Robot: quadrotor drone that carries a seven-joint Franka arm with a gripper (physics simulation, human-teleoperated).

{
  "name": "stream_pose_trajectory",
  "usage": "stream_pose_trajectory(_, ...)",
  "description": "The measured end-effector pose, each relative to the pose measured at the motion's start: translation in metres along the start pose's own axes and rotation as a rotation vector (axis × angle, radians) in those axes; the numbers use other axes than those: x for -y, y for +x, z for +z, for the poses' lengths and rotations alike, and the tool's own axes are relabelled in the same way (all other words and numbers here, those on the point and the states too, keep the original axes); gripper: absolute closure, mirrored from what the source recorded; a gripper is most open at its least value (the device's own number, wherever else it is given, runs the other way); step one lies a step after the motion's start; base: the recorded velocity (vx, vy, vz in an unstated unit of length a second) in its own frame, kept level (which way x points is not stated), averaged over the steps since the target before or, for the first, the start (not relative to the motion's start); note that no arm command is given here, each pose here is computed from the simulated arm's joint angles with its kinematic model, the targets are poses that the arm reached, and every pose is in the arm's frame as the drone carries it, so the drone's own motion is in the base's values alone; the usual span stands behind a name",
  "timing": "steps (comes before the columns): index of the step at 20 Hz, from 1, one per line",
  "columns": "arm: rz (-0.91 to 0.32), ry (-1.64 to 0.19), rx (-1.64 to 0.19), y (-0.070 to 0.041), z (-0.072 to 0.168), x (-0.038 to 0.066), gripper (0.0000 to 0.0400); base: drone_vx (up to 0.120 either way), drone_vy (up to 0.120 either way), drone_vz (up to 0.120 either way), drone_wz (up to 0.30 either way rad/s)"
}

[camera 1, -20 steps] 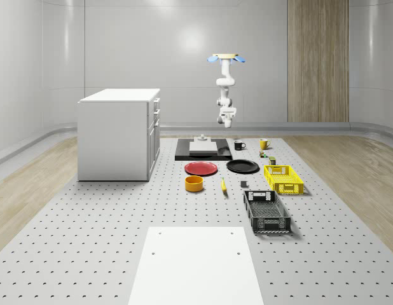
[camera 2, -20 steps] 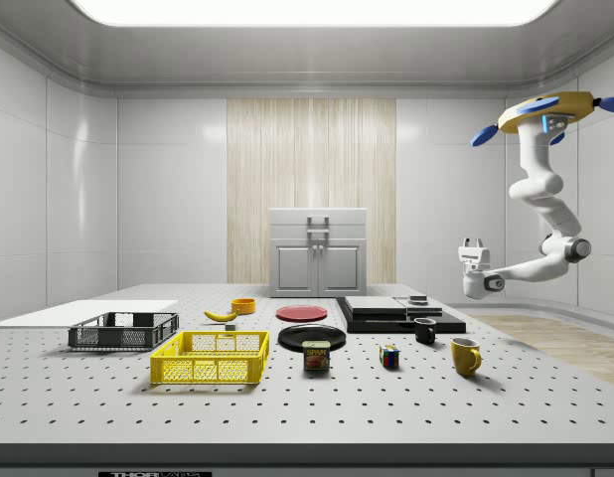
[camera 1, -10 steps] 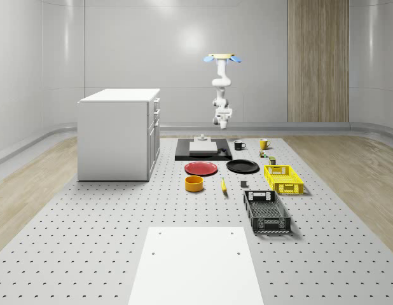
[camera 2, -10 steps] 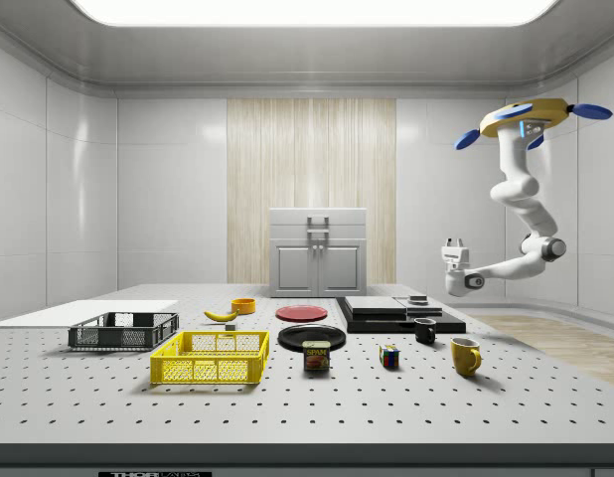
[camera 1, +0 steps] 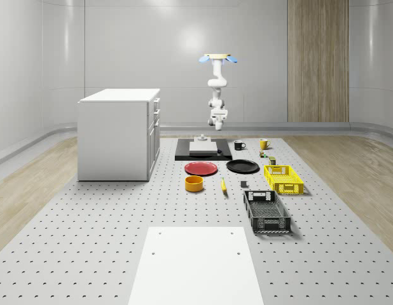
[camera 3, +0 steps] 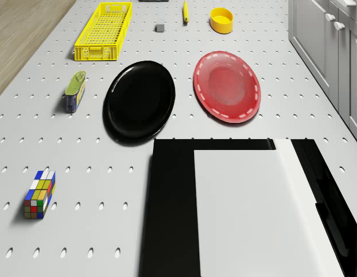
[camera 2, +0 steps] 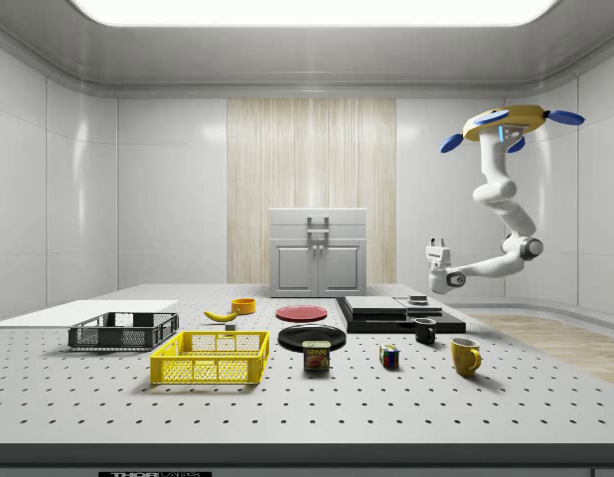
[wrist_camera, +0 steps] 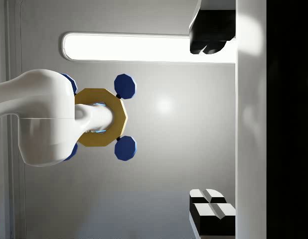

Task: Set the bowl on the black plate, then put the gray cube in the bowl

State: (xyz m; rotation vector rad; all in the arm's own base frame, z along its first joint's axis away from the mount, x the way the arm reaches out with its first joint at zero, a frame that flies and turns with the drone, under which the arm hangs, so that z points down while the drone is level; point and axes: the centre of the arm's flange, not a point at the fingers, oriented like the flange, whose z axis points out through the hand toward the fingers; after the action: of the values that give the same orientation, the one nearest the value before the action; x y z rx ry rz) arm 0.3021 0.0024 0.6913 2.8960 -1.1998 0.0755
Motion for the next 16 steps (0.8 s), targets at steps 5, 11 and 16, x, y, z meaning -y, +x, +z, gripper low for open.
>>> stream_pose_trajectory(5, 0.0, -0.02, -0.025, -0.003, 0.0, 0.002, 0.0, 0.12, -0.12, 0.0, 0.0)
stream_pose_trajectory(11, -0.002, -0.086, -0.098, -0.01, 0.001, 0.009, 0.0, 0.12, -0.067, 0.0, 0.0)
stream_pose_trajectory(16, -0.005, -0.227, -0.243, -0.024, 0.006, 0.022, 0.0, 0.12, 0.0, 0.0, 0.0)
